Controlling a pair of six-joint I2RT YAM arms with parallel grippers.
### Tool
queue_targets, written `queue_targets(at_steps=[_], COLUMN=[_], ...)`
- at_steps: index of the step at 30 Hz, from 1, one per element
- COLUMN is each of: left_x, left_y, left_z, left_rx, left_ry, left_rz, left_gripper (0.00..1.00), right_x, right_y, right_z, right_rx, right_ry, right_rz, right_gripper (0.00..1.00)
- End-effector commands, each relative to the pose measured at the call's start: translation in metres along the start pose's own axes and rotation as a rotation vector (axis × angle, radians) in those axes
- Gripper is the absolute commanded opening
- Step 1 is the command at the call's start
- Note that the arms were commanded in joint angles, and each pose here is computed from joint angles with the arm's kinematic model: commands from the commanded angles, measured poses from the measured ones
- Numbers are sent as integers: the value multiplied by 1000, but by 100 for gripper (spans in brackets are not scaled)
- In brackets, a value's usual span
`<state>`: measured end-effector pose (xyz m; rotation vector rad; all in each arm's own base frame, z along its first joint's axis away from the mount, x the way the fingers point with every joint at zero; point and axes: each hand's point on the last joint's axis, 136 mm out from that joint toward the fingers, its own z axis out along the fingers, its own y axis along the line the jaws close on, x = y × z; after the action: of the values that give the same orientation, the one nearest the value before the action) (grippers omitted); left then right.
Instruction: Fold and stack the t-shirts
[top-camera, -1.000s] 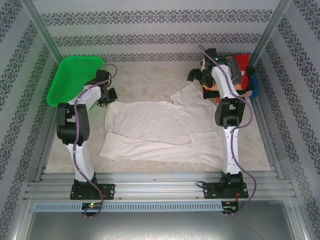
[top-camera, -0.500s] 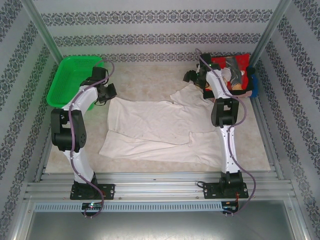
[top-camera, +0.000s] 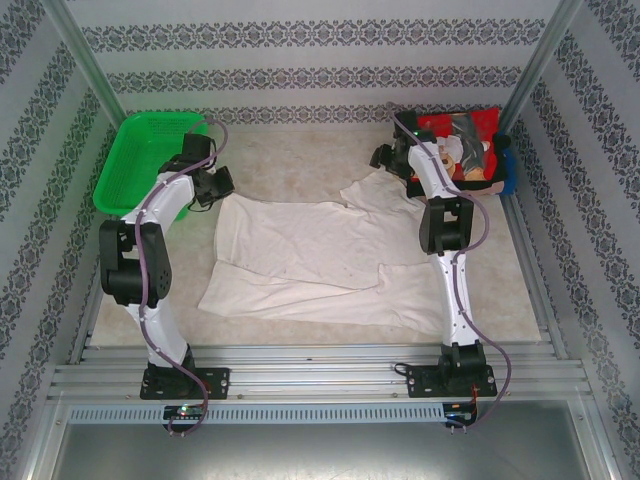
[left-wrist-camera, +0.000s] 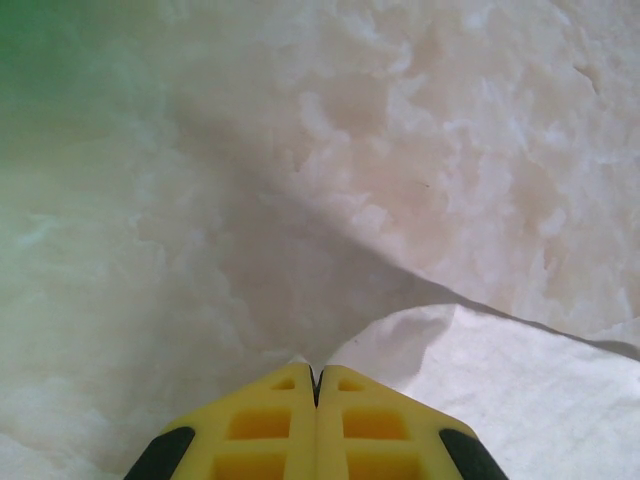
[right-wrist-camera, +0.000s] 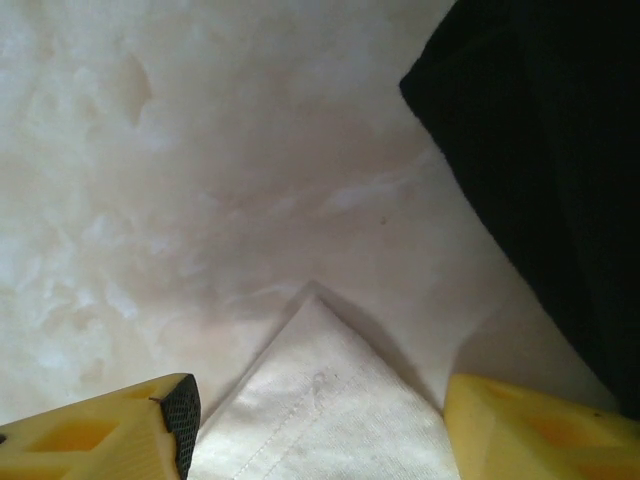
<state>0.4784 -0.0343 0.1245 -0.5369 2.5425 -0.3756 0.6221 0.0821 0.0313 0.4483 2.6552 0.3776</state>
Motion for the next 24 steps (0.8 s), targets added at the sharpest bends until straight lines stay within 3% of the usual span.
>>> queue_targets(at_steps=[1, 16, 24], left_x=[-15, -18, -15], left_y=[-16, -21, -22], left_z=[-19, -30, -36], left_rx=[49, 68, 74], left_ry=[-57, -75, -78], left_rz=[8, 16, 23], left_gripper=[0, 0, 0], right_x=[15, 11, -9], right_y=[-8, -4, 9], right_z=[21, 26, 23], right_rx=[52, 40, -50], right_ry=[33, 13, -48], right_rz=[-9, 33, 80], right_gripper=[63, 30, 21])
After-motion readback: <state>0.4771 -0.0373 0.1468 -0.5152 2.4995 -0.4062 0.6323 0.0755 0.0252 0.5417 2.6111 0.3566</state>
